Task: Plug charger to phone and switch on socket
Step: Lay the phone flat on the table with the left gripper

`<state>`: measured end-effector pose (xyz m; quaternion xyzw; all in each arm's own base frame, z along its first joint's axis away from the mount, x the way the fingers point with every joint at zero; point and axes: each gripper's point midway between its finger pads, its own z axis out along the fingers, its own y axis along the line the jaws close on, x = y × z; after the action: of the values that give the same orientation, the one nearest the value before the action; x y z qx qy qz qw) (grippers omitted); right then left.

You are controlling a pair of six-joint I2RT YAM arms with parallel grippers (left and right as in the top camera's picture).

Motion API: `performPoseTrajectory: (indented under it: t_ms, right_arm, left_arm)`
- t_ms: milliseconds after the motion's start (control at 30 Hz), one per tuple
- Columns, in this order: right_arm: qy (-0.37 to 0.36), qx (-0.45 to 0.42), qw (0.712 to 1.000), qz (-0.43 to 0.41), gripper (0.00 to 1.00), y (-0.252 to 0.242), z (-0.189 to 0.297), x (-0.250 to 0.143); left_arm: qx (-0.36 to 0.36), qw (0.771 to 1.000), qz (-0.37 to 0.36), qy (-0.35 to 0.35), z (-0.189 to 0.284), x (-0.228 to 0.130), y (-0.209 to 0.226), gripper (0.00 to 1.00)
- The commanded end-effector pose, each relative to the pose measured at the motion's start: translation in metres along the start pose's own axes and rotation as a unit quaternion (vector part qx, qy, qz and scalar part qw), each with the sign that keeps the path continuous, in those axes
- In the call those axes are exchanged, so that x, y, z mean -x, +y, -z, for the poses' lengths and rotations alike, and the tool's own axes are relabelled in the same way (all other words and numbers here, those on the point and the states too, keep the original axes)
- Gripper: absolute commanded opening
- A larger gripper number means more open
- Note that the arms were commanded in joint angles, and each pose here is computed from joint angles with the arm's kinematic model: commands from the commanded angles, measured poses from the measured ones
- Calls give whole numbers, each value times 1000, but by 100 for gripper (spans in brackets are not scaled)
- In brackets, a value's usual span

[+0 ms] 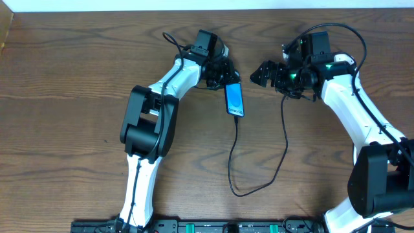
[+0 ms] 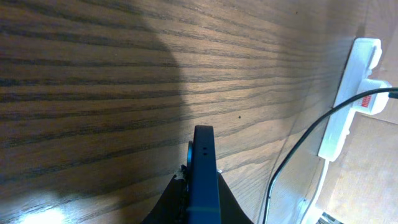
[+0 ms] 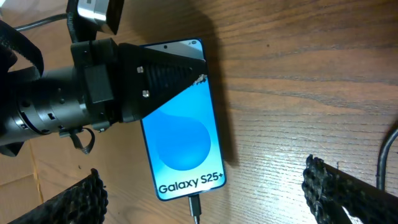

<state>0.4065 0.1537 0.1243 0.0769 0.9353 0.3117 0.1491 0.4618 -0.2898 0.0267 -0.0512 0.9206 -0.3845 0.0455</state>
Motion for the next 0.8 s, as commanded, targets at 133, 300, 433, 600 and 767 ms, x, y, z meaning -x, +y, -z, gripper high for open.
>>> performPoseTrajectory:
  t_ms: [133, 300, 433, 600, 767]
  right_arm:
    - [-5, 4, 1000, 16, 99, 8, 5, -1]
    - [-5, 4, 1000, 16, 99, 8, 5, -1]
    - [-6, 0, 1000, 16, 99, 7, 5, 0]
    - [-6, 0, 1000, 16, 99, 7, 5, 0]
    - [-7, -5, 1000, 15, 99, 5, 5, 0]
  left_arm:
    - [10, 1000, 2, 0, -8, -6, -5, 8]
    - [10, 1000, 2, 0, -8, -6, -5, 8]
    - [10, 1000, 2, 0, -8, -6, -5, 8]
    - [11, 1000, 2, -1, -8, -6, -5, 7]
    - [32, 999, 7, -9, -8, -4, 3, 8]
